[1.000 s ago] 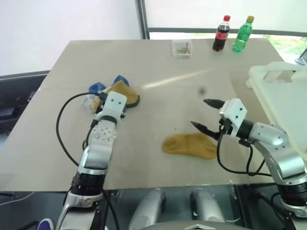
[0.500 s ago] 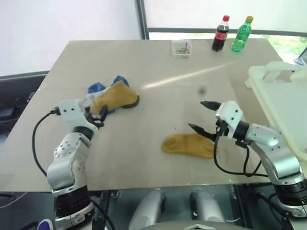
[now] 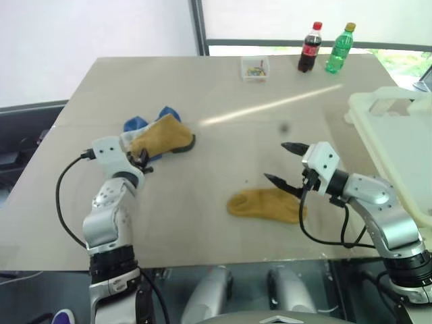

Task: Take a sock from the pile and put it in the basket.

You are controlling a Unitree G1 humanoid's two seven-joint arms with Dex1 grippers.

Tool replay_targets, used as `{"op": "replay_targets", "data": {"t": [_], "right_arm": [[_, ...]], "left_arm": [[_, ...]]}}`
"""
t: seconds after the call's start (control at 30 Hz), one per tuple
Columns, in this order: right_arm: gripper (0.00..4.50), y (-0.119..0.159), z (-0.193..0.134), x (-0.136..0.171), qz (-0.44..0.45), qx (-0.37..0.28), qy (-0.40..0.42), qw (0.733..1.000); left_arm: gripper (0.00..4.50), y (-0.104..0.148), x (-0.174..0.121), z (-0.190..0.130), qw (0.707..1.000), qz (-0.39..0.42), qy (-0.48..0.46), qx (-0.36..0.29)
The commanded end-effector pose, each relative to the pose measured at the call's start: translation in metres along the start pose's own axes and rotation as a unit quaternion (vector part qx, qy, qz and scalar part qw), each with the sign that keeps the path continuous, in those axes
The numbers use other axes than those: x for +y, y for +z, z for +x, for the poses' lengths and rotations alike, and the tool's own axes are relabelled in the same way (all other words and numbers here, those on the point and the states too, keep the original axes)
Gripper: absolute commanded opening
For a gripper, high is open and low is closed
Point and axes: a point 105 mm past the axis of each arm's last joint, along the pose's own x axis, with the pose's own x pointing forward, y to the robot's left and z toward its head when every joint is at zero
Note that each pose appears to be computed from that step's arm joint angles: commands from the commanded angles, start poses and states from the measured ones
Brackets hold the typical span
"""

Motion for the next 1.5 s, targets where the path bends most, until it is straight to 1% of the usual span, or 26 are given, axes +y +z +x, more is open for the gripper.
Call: {"op": "replay_targets", "data": {"t": [0.03, 0.33, 0.4, 0.5, 0.67, 1.0, 1.03, 1.07, 1.1, 1.13, 1.2, 1.23, 1.27, 1.5], "right_arm": [[4.5, 0.015, 0.0, -0.001, -0.021, -0.022, -0.002, 1.0], [4.5, 0.016, 0.002, 0.001, -0.018, -0.026, 0.002, 1.0], [4.5, 0.016, 0.003, 0.002, -0.018, -0.027, 0.004, 0.999], [4.5, 0.016, 0.004, 0.002, -0.018, -0.028, 0.005, 0.999], [4.5, 0.015, 0.005, 0.003, -0.017, -0.027, 0.007, 0.999], [4.5, 0.013, 0.005, 0.001, -0.018, -0.024, 0.001, 1.0], [4.5, 0.013, 0.005, 0.001, -0.018, -0.023, 0.0, 1.0], [4.5, 0.012, 0.004, 0.0, -0.019, -0.023, -0.002, 1.0], [4.5, 0.012, 0.004, 0.0, -0.019, -0.022, -0.003, 1.0], [4.5, 0.012, 0.003, 0.0, -0.019, -0.022, -0.004, 1.0], [4.5, 0.012, 0.003, 0.0, -0.019, -0.022, -0.006, 1.0], [4.5, 0.012, 0.003, 0.0, -0.018, -0.022, -0.006, 1.0], [4.5, 0.012, 0.003, 0.0, -0.018, -0.022, -0.007, 1.0], [4.5, 0.011, 0.003, 0.002, -0.014, -0.022, -0.004, 1.0]], "left_arm": [[0.06, 0.016, 0.004, 0.0, 0.999, 0.006, 0.003, -0.031], [0.02, 0.019, 0.013, -0.009, 0.999, 0.0, 0.004, -0.038], [0.02, 0.019, 0.01, -0.011, 0.999, -0.006, -0.011, -0.037], [0.8, 0.023, 0.01, -0.015, 0.999, 0.015, -0.012, -0.042], [2.97, 0.019, 0.009, -0.013, 0.999, 0.034, -0.007, -0.028], [2.97, 0.011, 0.001, 0.01, 0.999, 0.04, 0.013, -0.013], [2.42, 0.011, 0.001, 0.011, 0.999, 0.039, 0.014, -0.012], [2.2, 0.01, 0.0, 0.012, 0.999, 0.039, 0.012, -0.012], [1.75, 0.01, 0.0, 0.013, 0.999, 0.038, 0.01, -0.013], [1.5, 0.011, 0.0, 0.013, 0.999, 0.038, 0.009, -0.014], [0.58, 0.011, 0.001, 0.012, 0.999, 0.038, 0.007, -0.015], [0.23, 0.012, 0.003, 0.01, 0.999, 0.038, 0.007, -0.017], [0.04, 0.013, 0.004, 0.008, 0.999, 0.038, 0.007, -0.018], [0.04, 0.019, 0.013, -0.013, 0.999, 0.026, 0.009, -0.017]]}}
